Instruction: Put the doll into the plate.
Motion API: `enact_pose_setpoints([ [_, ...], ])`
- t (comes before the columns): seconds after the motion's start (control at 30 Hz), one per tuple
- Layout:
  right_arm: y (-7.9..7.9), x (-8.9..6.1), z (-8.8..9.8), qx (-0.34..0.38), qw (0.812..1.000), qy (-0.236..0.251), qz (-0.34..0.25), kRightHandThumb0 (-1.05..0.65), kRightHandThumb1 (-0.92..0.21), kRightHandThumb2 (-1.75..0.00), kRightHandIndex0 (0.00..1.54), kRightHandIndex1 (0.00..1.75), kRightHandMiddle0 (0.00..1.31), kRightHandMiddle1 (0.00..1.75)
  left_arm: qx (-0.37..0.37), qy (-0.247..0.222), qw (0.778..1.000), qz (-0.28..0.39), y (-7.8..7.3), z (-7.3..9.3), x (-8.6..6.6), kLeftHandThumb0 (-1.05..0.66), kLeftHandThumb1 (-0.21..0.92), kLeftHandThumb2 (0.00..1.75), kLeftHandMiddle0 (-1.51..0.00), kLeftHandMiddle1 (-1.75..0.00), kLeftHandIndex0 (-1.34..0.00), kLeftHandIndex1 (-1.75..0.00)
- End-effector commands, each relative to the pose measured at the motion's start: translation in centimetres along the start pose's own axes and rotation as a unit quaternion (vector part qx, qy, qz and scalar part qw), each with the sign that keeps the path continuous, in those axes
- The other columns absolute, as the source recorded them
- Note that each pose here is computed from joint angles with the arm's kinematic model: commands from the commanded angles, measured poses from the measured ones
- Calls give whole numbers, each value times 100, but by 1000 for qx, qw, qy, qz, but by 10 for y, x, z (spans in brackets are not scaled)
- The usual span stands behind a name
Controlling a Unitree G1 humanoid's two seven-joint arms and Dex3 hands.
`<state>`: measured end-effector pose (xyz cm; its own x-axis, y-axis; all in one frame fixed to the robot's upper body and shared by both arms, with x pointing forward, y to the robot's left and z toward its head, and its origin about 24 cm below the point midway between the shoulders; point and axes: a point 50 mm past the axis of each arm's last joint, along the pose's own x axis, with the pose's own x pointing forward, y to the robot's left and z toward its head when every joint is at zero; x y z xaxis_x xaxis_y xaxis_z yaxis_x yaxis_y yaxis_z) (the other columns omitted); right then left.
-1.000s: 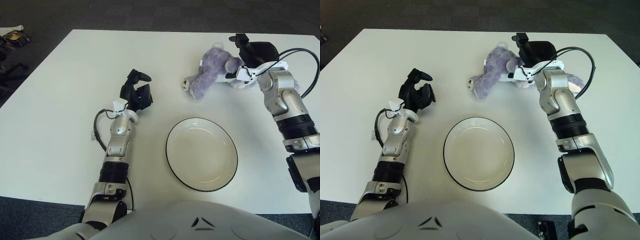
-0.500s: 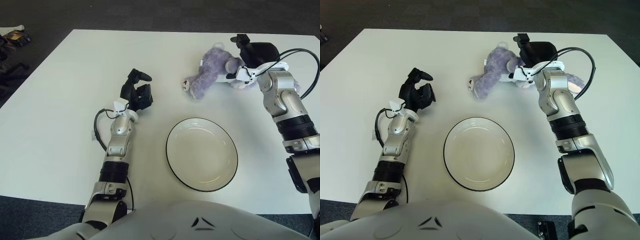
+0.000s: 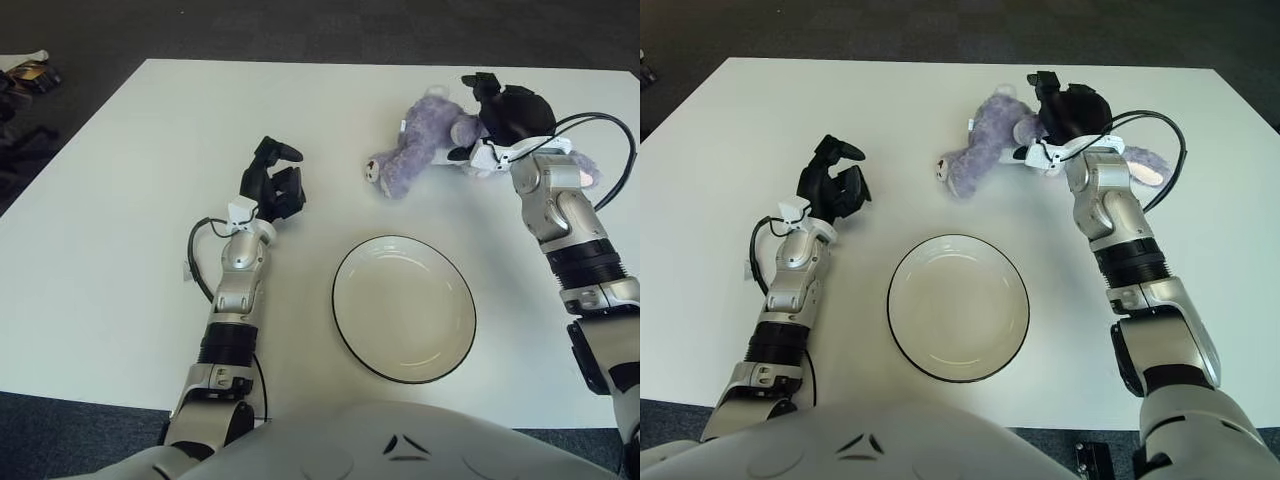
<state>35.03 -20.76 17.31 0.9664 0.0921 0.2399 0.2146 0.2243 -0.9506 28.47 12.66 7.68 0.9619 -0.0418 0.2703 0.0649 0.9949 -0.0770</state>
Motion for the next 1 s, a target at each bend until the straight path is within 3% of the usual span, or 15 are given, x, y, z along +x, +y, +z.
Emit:
enact_pose_setpoints([
  [0.0,-4,-2,-9,55,998,9,-20,-104,-85,-5,74,175,0,64,0,40,999,10,5,-19,-16,-38,70,83,-101,-175,-33,-175],
  [0.23,-17,-6,-19,116,991,12,-66,-102,-86,-5,110,175,0,69,2,42,999,9,6,-19,-15,-38,69,83,-102,-175,-33,-175],
  [0.4,-25,-11,-19,137,987,2,-84,-102,-86,-5,117,175,0,64,6,41,999,10,7,-19,-15,-38,69,84,-102,-175,-33,-175],
  [0.57,-28,-12,-18,144,985,-7,-97,-99,-84,-4,119,175,0,69,11,41,999,11,7,-19,-14,-38,69,84,-102,-175,-33,-175],
  [0.97,-31,-14,-17,95,990,-28,-102,-96,-83,-4,124,175,0,81,10,38,999,10,6,-20,-14,-38,69,83,-100,-175,-33,-175],
])
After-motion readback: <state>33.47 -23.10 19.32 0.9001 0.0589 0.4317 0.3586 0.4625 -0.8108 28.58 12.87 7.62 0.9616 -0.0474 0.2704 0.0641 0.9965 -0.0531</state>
